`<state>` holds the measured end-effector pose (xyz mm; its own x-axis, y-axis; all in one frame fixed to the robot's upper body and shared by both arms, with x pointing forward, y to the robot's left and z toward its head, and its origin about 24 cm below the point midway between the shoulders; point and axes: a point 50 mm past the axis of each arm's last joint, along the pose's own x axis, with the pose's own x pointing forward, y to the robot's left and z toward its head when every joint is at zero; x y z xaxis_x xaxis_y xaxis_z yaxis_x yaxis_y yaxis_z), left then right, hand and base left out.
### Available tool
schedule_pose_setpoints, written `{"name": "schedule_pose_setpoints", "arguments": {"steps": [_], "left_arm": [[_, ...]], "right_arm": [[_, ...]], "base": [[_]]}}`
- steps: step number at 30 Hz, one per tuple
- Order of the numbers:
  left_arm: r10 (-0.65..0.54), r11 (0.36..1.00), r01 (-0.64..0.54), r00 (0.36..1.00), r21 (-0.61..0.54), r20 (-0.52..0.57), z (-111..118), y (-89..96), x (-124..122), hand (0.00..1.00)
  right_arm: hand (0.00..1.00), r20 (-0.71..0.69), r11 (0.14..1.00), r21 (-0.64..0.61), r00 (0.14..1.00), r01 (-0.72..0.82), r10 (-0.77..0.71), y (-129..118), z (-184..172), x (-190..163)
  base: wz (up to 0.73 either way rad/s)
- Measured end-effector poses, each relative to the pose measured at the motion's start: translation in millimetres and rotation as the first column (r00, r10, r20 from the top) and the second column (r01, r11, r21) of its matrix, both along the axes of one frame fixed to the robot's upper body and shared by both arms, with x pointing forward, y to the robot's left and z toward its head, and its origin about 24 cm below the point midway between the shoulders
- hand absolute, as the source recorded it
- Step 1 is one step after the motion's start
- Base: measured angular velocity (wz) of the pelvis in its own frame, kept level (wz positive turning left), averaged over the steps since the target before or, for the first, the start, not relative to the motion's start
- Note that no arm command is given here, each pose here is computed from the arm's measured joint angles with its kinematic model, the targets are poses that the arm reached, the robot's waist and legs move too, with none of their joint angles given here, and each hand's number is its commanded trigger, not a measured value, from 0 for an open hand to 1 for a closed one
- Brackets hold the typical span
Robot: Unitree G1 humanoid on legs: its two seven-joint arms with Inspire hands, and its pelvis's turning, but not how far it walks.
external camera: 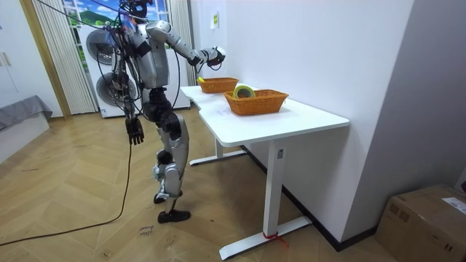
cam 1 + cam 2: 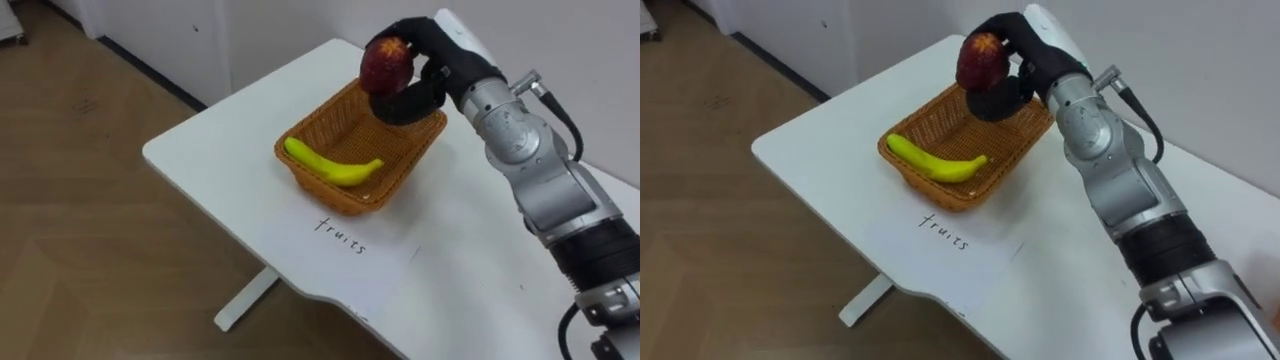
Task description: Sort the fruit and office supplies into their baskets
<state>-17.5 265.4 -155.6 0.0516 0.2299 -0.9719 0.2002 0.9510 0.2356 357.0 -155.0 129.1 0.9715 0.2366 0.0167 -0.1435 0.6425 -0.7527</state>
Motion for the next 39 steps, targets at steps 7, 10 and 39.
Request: {"name": "schedule_pose_setpoints", "arguments": {"steps": [7,10,39], "left_arm": [[-0.036,0.999,0.036,0.999,0.021,-0.035,2.1,6.2,-6.4,0.0],[-0.049,0.998,0.05,0.998,0.033,-0.044,4.0,11.8,-6.5,0.0],[-0.051,0.998,0.052,0.997,0.022,-0.066,3.7,11.5,-5.3,0.0]], "right_arm": [[1.0,-0.055,0.994,-0.105,0.998,-0.036,0.03,10.3,-21.5,-2.7],[0.45,-0.101,0.992,-0.116,0.994,-0.042,0.03,10.1,-36.5,-8.0],[0.0,-0.21,0.99,-0.138,0.977,-0.015,-0.014,-3.6,-61.3,-12.9]], "base": [[0.01],[0.0],[0.0]]}}
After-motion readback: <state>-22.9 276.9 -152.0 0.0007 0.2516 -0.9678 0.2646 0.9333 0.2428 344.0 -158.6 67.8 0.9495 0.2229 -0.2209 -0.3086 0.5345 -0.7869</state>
